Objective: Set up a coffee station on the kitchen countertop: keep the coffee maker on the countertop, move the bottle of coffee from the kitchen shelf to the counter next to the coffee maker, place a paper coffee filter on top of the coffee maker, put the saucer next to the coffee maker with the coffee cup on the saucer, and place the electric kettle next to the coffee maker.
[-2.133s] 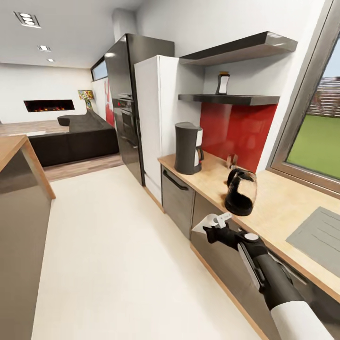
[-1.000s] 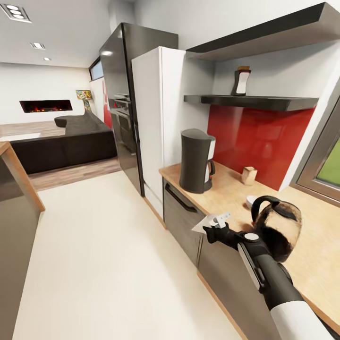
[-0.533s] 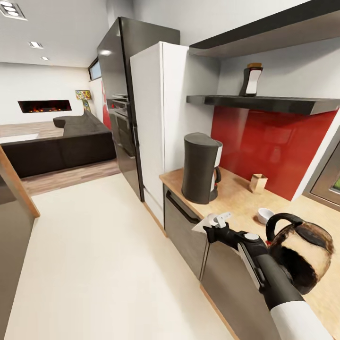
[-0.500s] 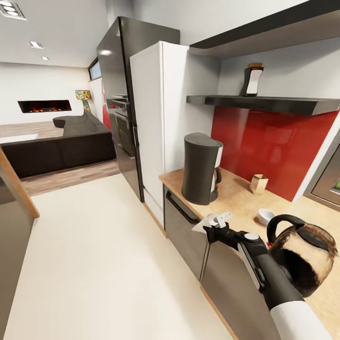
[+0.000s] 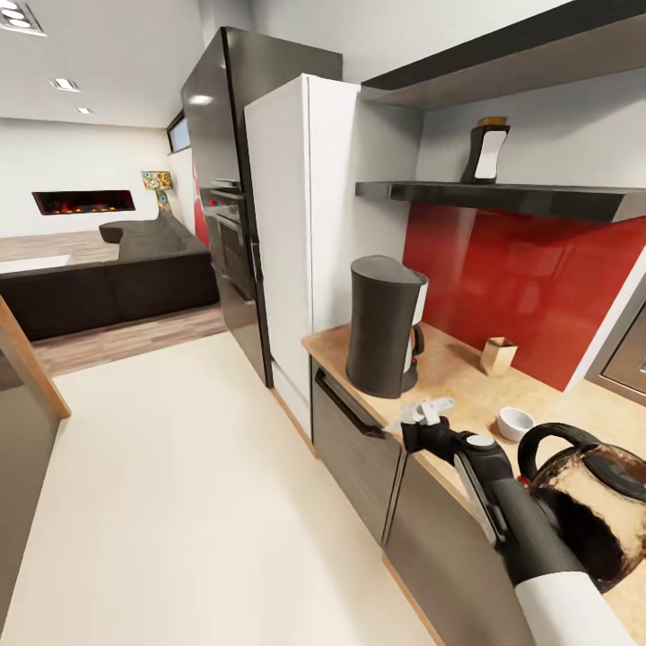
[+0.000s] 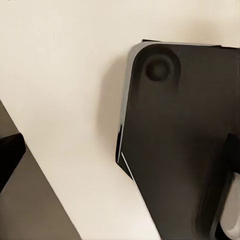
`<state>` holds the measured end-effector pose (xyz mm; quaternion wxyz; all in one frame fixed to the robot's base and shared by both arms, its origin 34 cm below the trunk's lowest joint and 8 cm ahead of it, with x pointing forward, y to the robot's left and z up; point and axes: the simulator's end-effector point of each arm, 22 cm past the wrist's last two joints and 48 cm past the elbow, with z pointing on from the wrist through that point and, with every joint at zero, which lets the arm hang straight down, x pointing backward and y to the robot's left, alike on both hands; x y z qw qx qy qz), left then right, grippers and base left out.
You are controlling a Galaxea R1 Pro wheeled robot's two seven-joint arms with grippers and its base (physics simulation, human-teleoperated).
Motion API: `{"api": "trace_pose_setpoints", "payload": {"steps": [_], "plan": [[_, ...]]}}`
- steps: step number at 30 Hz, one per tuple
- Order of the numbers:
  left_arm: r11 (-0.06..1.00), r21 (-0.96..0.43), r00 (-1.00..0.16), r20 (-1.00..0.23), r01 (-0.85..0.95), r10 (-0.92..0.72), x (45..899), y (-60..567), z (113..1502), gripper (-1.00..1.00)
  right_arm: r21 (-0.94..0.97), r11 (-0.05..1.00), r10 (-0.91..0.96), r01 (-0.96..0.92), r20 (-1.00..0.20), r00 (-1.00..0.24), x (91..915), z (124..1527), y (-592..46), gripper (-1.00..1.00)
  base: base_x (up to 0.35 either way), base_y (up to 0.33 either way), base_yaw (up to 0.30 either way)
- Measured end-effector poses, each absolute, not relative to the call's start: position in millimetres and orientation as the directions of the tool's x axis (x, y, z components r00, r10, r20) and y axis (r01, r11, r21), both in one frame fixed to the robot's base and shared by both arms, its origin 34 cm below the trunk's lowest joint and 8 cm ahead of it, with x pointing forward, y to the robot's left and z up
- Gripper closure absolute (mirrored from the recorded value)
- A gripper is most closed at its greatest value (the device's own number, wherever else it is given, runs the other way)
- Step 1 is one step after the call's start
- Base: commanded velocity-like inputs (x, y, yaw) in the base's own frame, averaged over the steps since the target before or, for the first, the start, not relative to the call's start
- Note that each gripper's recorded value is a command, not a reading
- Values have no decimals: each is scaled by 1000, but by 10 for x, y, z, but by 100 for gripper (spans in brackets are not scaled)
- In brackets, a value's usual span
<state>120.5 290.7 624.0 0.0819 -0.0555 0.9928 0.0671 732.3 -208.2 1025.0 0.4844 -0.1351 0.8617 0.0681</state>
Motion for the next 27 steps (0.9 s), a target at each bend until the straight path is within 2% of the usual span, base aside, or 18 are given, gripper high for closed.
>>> {"api": "trace_pose_setpoints", "payload": {"steps": [2, 7, 13, 18, 27], "plan": [[986, 119, -980, -170, -120, -99, 1207, 2894, 6239, -100, -28, 968, -164, -248, -823, -544, 7310, 10366, -2202, 100, 0, 0, 0], [986, 119, -981, -170, -118, -97, 1208, 2907, 6239, -100, -112, 983, -178, -149, -795, -580, 7404, 10494, -2505, 100, 0, 0, 0], [986, 119, -981, -170, -114, -92, 1209, 2918, 6239, -100, -363, 931, -330, -43, -783, -528, 7713, 11102, -3019, 100, 0, 0, 0], [987, 117, -981, -170, -111, -91, 1209, 2904, 6239, -100, -431, 901, -404, -48, -794, -454, 8027, 11855, -3116, 100, 0, 0, 0], [987, 118, -982, -169, -107, -87, 1196, 2914, 6240, -100, -417, 903, -419, -107, -794, -441, 8369, 12821, -3166, 100, 0, 0, 0]]}}
